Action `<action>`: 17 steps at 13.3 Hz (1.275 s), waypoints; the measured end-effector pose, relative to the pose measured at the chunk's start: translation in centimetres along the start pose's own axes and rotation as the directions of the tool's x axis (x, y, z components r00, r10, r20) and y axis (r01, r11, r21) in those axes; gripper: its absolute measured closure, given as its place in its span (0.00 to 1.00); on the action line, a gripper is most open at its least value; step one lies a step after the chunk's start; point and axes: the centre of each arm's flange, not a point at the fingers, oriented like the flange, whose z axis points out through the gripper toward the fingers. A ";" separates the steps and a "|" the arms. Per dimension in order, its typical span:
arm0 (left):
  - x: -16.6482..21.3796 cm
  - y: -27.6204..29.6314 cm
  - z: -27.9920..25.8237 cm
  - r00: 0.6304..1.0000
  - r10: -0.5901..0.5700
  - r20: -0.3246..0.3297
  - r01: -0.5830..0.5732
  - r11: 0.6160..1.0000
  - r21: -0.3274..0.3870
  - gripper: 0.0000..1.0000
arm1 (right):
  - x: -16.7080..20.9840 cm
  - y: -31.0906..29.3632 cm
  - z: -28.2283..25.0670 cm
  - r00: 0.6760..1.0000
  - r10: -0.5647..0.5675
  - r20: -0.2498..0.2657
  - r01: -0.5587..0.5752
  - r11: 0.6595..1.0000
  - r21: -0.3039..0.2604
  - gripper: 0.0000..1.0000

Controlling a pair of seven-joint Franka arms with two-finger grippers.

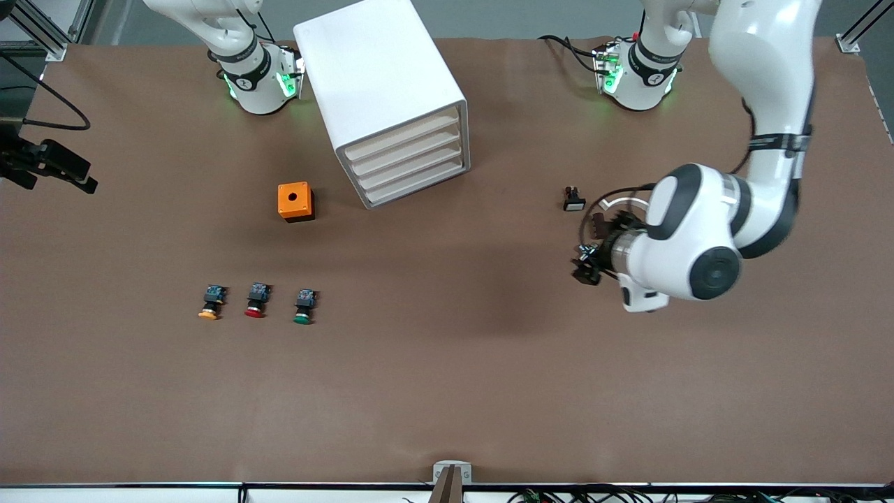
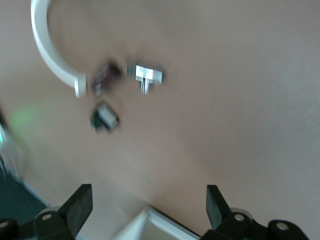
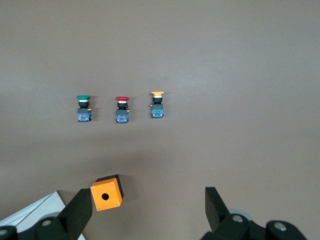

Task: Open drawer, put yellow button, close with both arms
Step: 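Grasp the drawer front of the white cabinet with the left gripper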

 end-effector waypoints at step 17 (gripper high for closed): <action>-18.2 4.5 14.4 0.480 -0.856 0.192 0.633 0.489 0.600 0.36 | 4.1 2.2 8.0 0.995 0.040 0.092 -0.040 0.999 -0.009 0.00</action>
